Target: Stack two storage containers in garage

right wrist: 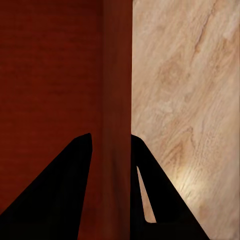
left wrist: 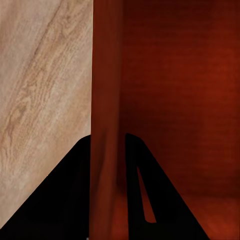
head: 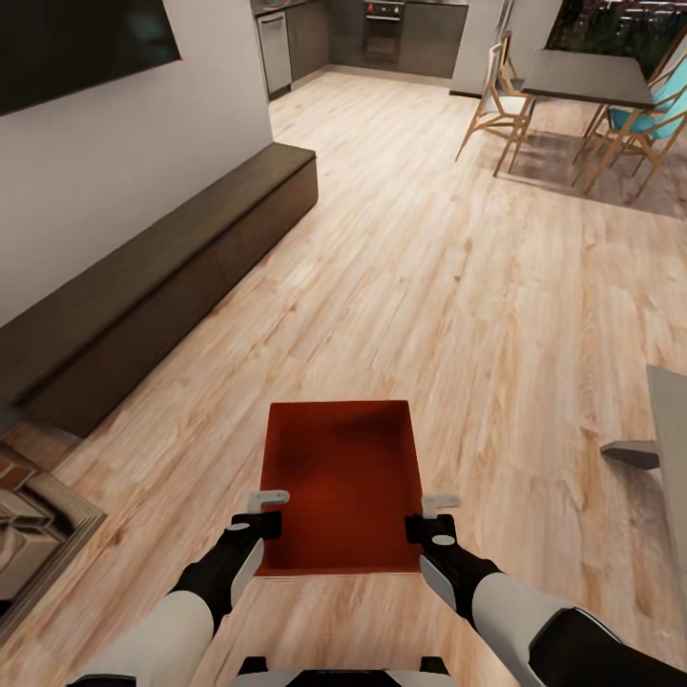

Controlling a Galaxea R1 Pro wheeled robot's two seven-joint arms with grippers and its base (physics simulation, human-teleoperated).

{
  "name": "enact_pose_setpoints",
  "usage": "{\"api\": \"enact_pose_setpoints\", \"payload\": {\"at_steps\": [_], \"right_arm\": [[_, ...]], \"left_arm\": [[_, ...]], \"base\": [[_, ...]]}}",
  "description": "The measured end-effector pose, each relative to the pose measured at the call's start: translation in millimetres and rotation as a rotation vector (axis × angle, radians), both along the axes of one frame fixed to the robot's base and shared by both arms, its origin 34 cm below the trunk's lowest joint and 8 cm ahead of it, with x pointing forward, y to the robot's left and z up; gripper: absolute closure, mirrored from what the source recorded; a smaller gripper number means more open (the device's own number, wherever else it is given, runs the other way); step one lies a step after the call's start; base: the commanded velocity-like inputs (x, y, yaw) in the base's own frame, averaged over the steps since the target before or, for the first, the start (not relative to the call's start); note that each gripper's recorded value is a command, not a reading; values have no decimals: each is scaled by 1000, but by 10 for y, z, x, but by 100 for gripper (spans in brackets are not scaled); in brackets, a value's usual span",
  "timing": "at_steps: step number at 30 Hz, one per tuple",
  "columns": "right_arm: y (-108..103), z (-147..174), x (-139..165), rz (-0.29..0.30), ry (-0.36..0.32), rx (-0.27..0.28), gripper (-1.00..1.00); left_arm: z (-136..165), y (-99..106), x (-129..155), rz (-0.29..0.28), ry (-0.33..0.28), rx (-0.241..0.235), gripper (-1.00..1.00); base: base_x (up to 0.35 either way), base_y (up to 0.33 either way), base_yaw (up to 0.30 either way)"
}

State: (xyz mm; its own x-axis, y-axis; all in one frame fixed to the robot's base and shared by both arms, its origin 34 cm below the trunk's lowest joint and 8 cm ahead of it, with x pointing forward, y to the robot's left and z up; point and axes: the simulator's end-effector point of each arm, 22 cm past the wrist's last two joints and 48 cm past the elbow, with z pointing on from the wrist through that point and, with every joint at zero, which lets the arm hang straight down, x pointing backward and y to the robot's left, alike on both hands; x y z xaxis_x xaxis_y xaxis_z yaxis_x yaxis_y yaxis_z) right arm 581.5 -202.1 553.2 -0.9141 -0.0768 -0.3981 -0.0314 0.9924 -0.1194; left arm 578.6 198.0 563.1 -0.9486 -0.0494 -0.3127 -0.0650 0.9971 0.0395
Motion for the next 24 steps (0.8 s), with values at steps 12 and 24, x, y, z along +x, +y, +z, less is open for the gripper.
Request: {"api": "enact_pose_setpoints", "payload": {"at_steps": [12, 24], "right_arm": [[0, 0, 1, 0, -1, 0, 100], [-1, 0, 1, 0, 0, 0, 100]], "left_arm": [[1, 0, 2, 0, -1, 0, 100], [1, -1, 1, 0, 0, 0, 100]], "base": [[322, 0, 0], [322, 0, 0]]}}
